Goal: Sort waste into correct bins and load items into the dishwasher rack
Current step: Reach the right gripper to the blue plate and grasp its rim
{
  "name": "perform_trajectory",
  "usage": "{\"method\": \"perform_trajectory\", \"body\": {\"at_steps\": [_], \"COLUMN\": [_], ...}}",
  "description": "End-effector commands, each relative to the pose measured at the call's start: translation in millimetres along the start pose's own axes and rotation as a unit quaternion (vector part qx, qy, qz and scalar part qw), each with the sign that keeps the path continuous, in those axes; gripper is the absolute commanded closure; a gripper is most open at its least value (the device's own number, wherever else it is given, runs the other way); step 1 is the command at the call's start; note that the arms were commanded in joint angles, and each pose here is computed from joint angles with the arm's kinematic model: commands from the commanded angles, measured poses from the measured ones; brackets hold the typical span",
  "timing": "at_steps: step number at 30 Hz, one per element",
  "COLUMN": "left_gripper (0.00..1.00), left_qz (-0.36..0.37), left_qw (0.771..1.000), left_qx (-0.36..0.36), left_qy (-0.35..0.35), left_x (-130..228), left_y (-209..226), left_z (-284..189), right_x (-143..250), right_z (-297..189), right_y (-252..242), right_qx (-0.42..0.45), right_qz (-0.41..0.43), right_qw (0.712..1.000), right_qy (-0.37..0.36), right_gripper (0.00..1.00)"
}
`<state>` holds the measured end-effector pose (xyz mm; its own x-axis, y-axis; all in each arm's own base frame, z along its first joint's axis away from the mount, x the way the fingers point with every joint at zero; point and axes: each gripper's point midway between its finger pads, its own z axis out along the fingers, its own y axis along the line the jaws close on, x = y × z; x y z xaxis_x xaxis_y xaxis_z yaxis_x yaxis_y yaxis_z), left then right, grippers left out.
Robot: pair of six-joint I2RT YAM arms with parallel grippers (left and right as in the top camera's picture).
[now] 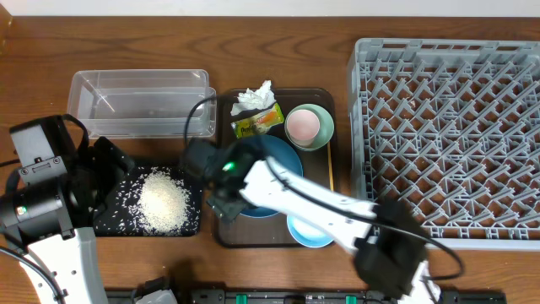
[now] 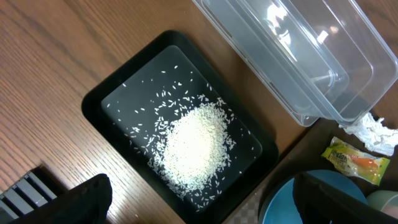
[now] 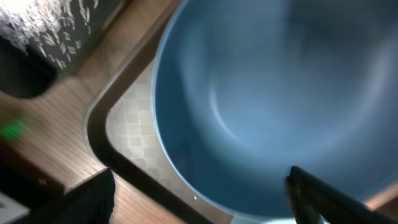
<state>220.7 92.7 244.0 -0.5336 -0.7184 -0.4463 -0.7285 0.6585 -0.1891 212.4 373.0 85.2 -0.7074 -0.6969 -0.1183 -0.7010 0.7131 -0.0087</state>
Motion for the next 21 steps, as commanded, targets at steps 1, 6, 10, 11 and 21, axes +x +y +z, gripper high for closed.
{"method": "perform_trajectory", "body": {"at_steps": [1, 6, 10, 11, 21], "left_gripper": [0.05, 0.05, 0.05, 0.05, 0.05], "left_qz": [-0.003, -0.003, -0.003, -0.003, -0.003], "left_qw": [1.000, 1.000, 1.000, 1.000, 1.000], "left_qx": [-0.002, -0.002, -0.002, -0.002, -0.002], "left_qy": [-0.004, -0.004, -0.004, -0.004, -0.004], "left_x": [-2.6, -2.6, -2.6, -2.6, -2.6], "left_y": [1.2, 1.2, 1.2, 1.2, 1.2], "left_z": [-2.4, -2.4, -2.4, -2.4, -2.4], "right_x": [4.3, 8.4, 7.9, 7.7, 2.6], "right_z": [24.4, 52.4, 64.9, 65.6, 67.5], "right_y": [9.8, 21.7, 24.0, 24.0, 22.7], "right_qx": [0.018, 0.028, 0.035, 0.035, 0.046], "right_qz": [-0.022, -0.037, -0.034, -0.034, -0.004], "right_qw": [0.999, 0.998, 0.998, 0.998, 0.999], "right_qy": [0.022, 0.038, 0.041, 0.040, 0.029], "right_gripper": [0.28, 0.23, 0.26, 0.33, 0.68]}}
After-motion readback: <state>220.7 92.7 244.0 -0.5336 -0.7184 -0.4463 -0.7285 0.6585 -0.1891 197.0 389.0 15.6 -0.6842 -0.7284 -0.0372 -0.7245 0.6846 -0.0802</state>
